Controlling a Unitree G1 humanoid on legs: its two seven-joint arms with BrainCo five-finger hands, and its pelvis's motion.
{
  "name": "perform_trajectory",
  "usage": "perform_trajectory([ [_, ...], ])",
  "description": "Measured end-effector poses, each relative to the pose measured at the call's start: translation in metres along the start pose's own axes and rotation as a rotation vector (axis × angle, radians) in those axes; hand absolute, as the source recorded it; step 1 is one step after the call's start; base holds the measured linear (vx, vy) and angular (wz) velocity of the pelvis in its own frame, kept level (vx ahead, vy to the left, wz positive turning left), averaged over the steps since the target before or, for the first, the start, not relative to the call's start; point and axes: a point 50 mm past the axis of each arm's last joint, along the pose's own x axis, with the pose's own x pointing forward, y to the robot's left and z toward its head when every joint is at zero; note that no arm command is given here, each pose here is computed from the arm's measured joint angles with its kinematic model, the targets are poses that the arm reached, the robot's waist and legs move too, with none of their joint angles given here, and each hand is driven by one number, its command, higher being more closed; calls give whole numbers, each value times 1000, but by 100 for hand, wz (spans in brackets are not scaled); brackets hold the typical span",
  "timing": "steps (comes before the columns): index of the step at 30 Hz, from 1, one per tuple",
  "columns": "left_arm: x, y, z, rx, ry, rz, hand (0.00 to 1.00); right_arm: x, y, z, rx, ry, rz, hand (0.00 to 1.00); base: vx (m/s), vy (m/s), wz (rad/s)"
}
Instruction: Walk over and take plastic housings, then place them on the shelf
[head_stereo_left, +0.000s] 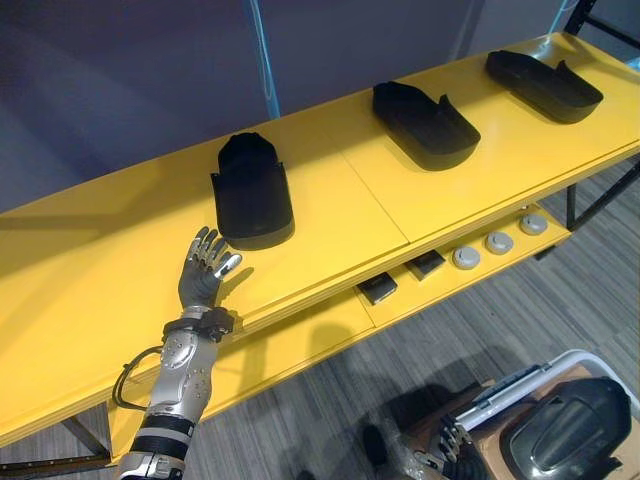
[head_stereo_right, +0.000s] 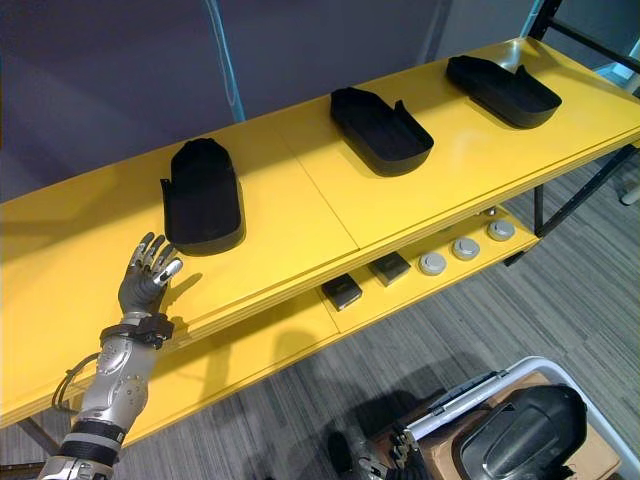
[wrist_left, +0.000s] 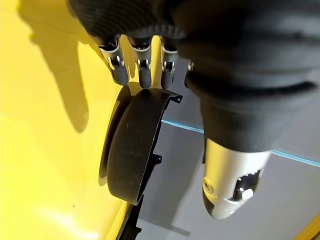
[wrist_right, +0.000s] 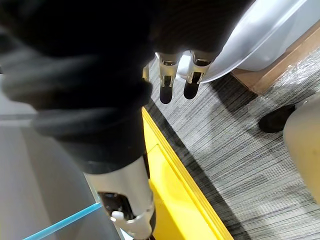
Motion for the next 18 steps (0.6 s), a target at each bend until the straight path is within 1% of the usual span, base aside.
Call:
perform_trajectory([
  [5, -1, -1, -3, 4, 19, -7, 0, 0, 0, -1, 0, 5, 0, 0, 0, 0, 0],
  [9, -10, 7, -11, 12, 57, 16, 0, 1, 0, -1, -1, 11, 4, 0, 4, 4, -11],
  [12, -21, 17, -16, 16, 74, 56, 0, 10, 0, 4, -21, 6, 24, 0, -12, 30, -58],
  [15, -45, 29, -14, -40, 44, 139, 0, 26, 4, 22, -81, -40, 82, 0, -22, 71, -110],
  [16, -51, 24, -18, -77, 40, 156, 0, 27, 2, 25, -84, -51, 83, 0, -22, 128, -46],
  [18, -55, 8, -19, -126, 10, 146, 0, 26, -3, 32, -69, -78, 55, 0, -70, 170, -25],
])
